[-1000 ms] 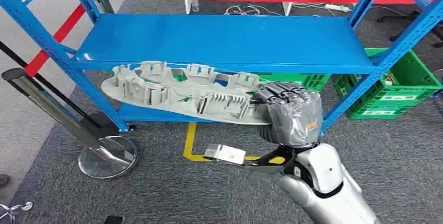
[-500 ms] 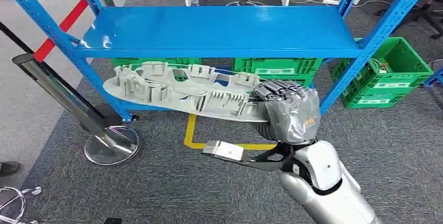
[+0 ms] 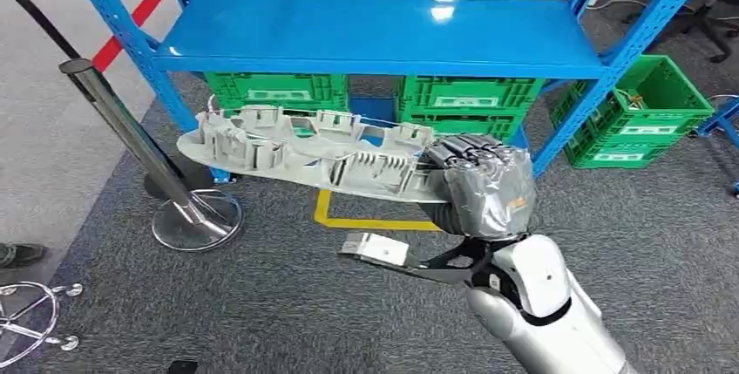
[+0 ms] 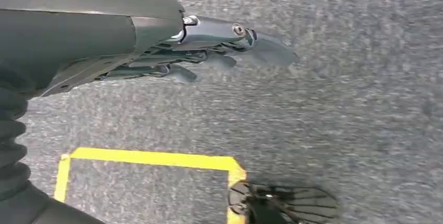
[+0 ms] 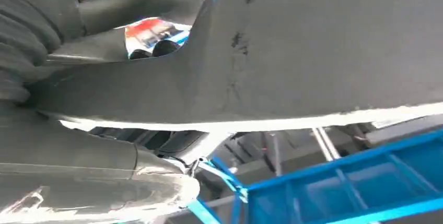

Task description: Take the parts from the cabinet and place them on the table.

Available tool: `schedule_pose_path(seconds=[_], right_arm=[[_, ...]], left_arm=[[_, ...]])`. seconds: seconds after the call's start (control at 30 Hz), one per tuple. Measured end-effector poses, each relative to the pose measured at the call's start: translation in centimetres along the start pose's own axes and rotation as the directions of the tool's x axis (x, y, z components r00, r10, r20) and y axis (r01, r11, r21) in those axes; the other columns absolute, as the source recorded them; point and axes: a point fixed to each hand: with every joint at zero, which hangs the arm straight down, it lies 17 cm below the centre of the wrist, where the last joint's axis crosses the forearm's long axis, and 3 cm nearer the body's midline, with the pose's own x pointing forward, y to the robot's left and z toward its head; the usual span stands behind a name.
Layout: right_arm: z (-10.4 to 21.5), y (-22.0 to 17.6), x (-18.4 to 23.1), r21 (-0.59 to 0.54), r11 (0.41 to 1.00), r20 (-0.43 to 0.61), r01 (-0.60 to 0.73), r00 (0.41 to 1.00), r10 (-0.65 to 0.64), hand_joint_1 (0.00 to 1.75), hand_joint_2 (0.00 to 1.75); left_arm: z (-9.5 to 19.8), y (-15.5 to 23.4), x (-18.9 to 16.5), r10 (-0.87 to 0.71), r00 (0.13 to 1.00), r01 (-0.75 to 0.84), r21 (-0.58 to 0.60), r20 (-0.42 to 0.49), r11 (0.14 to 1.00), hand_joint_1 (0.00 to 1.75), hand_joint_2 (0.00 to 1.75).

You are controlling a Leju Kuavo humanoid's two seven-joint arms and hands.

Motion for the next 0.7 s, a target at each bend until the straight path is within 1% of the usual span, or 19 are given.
schedule_pose_path(seconds=[0.27, 0.7], right_arm=[[-0.12, 0.07, 0.07, 0.001, 1.0, 0.002, 0.001, 1.0, -0.001, 1.75, 1.75], [-0.05, 0.22, -0.03, 0.005, 1.0, -0.002, 0.002, 1.0, -0.002, 1.75, 1.75]], left_arm=[[0.09, 0.27, -0.48, -0.002, 1.0, 0.002, 0.003, -0.007, 1.0, 0.0, 1.75], [-0.03, 0.44, -0.2, -0.001, 1.0, 0.001, 0.006, -0.001, 1.0, 0.0, 1.75]])
